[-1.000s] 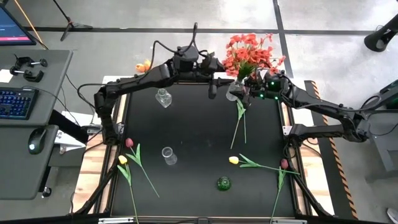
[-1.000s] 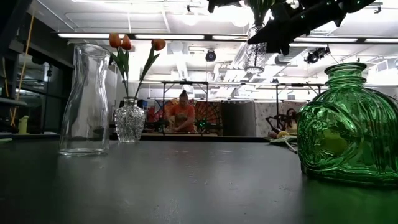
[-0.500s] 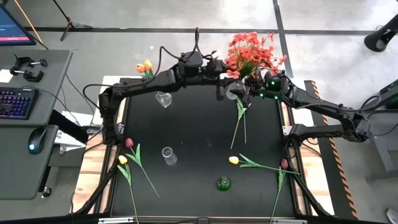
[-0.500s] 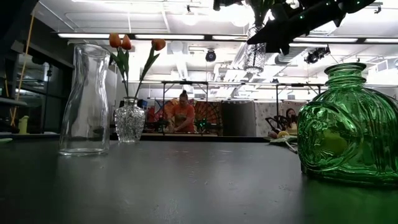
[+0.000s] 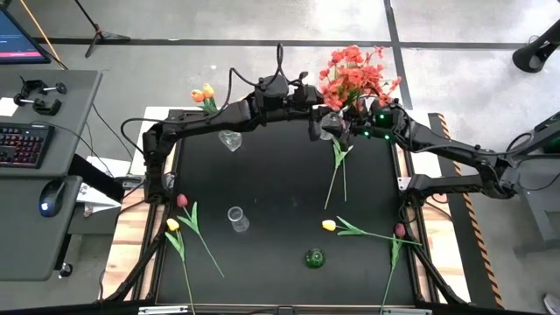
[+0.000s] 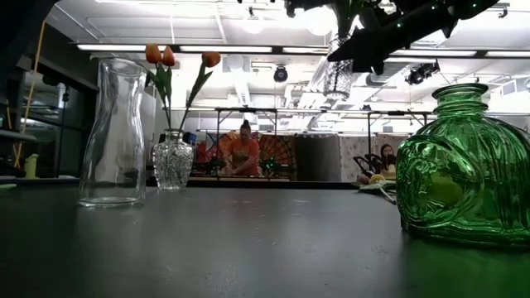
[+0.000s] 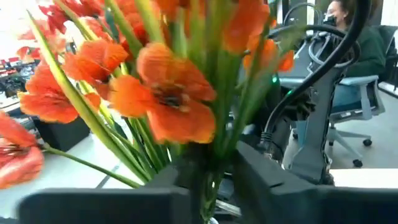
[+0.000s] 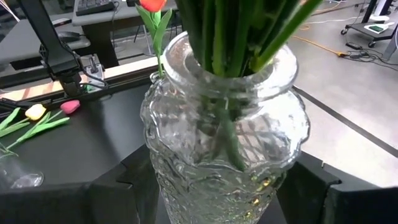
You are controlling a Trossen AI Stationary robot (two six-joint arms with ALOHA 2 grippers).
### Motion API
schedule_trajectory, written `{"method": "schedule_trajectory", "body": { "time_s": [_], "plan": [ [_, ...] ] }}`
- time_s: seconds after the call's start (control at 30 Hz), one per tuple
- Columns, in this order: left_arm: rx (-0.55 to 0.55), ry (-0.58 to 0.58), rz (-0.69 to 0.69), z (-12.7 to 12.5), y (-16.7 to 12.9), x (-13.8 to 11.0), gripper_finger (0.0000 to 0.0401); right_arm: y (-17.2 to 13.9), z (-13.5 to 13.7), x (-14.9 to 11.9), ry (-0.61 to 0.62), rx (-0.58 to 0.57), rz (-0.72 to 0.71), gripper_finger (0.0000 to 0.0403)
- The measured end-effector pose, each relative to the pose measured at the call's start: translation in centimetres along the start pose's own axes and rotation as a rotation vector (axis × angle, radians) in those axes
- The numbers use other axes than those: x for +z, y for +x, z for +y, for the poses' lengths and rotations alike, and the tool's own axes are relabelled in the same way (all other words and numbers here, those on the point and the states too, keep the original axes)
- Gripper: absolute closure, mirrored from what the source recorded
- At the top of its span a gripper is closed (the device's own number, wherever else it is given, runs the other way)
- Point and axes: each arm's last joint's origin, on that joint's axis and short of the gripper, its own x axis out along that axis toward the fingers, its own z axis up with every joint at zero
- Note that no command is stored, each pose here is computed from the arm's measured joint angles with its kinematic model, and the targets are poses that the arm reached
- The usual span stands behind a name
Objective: Sort flowers into vase by color
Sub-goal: Put the red flowers into the top right transparent vase
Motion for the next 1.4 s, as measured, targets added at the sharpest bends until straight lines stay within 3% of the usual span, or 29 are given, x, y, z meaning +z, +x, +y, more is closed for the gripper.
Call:
{"method": "schedule_trajectory", "body": {
  "time_s": [0.13, 0.43, 0.7, 1.0, 1.17, 1.4],
  "plan": [
    [0.010, 0.000, -0.013, 0.2, 0.0, 0.1, 0.0393, 0.0, 0.0, 0.0, 0.017, 0.001, -0.004, 0.0178],
    [0.045, 0.016, -0.012, 0.3, 0.0, 0.1, 0.0399, 0.0, 0.0, 0.2, 0.022, 0.001, -0.023, 0.0178],
    [0.051, -0.070, 0.046, 0.3, 1.3, -2.1, 0.0400, 0.1, 0.0, 0.1, 0.027, -0.003, -0.012, 0.0178],
    [0.068, -0.058, 0.063, 0.7, 1.2, -2.3, 0.0399, 0.1, 0.0, 0.0, 0.027, -0.005, -0.010, 0.0178],
    [0.054, -0.147, 0.091, 1.4, 0.8, -2.4, 0.0364, 0.1, 0.0, 0.1, 0.019, -0.001, -0.012, 0.0178],
    [0.033, -0.186, 0.208, 2.2, -0.7, -2.1, 0.0262, 0.0, -0.2, 0.2, 0.009, 0.002, -0.018, 0.0178]
  ]
}}
